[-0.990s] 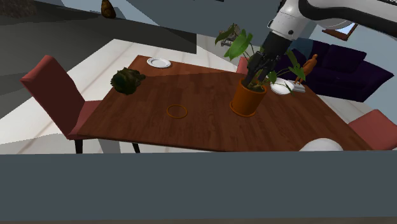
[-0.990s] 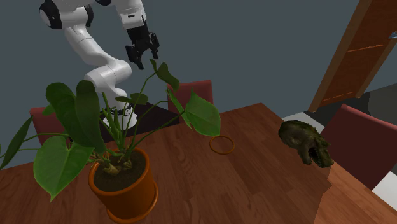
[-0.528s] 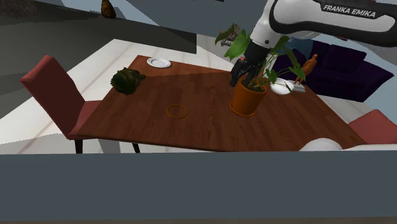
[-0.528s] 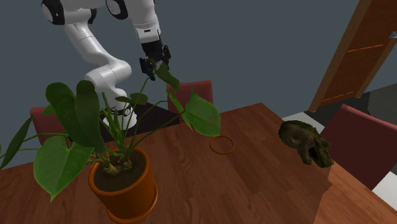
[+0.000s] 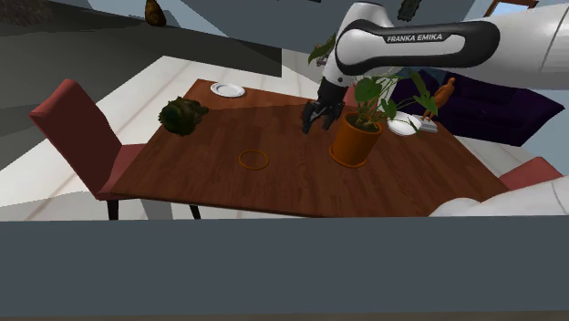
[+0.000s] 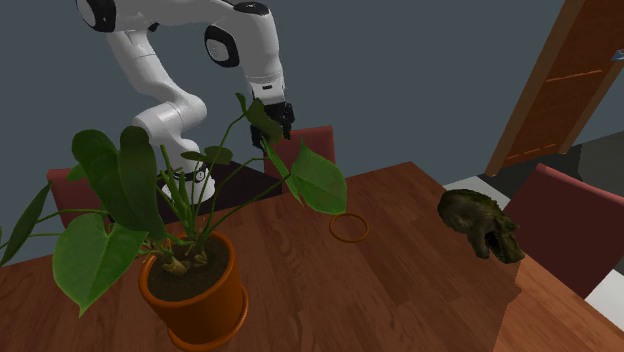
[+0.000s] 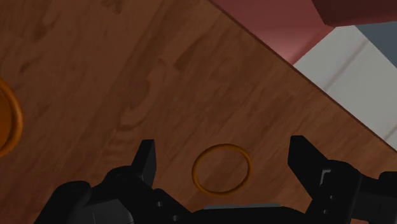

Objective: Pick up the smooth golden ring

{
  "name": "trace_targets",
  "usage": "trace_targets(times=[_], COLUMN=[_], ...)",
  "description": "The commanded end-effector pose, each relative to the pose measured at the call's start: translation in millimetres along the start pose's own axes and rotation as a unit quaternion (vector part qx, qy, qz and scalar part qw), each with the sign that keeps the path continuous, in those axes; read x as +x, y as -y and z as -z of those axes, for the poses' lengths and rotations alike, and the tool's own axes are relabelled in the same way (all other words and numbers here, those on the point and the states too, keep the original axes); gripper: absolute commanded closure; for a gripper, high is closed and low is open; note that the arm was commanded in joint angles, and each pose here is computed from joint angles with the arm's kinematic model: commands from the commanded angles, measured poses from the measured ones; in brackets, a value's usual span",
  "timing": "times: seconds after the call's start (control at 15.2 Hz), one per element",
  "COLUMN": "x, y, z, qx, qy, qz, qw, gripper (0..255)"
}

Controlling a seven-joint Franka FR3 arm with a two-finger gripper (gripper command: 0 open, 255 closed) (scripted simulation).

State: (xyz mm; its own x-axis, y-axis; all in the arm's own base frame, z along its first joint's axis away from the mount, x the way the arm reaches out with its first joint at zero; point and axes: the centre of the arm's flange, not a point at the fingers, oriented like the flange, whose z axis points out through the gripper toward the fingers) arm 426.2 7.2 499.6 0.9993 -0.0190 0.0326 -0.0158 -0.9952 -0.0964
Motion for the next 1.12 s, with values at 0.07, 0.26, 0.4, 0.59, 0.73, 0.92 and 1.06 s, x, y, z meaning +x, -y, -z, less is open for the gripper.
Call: trace_targets(times=[0.07, 0.26, 0.4, 0.59, 0.73, 0.92, 1.06], x=[28.3, 55.8, 74.1, 101.4, 119.5, 146.6, 164.6], y=[1.1, 2.6, 3.4, 4.0, 4.1, 3.7, 3.2], z=[-30.4, -59.5, -79.1, -108.4, -128.0, -157.6, -177.3], qx=[-0.006, -0.013, -0.017, -0.023, -0.027, -0.034, -0.038], qy=[0.001, 0.003, 0.005, 0.007, 0.008, 0.01, 0.011], qz=[-0.004, -0.008, -0.01, -0.014, -0.016, -0.02, -0.023], qw=[1.0, 0.9999, 0.9998, 0.9996, 0.9995, 0.9992, 0.999], gripper=[0, 0, 0, 0, 0, 0, 0])
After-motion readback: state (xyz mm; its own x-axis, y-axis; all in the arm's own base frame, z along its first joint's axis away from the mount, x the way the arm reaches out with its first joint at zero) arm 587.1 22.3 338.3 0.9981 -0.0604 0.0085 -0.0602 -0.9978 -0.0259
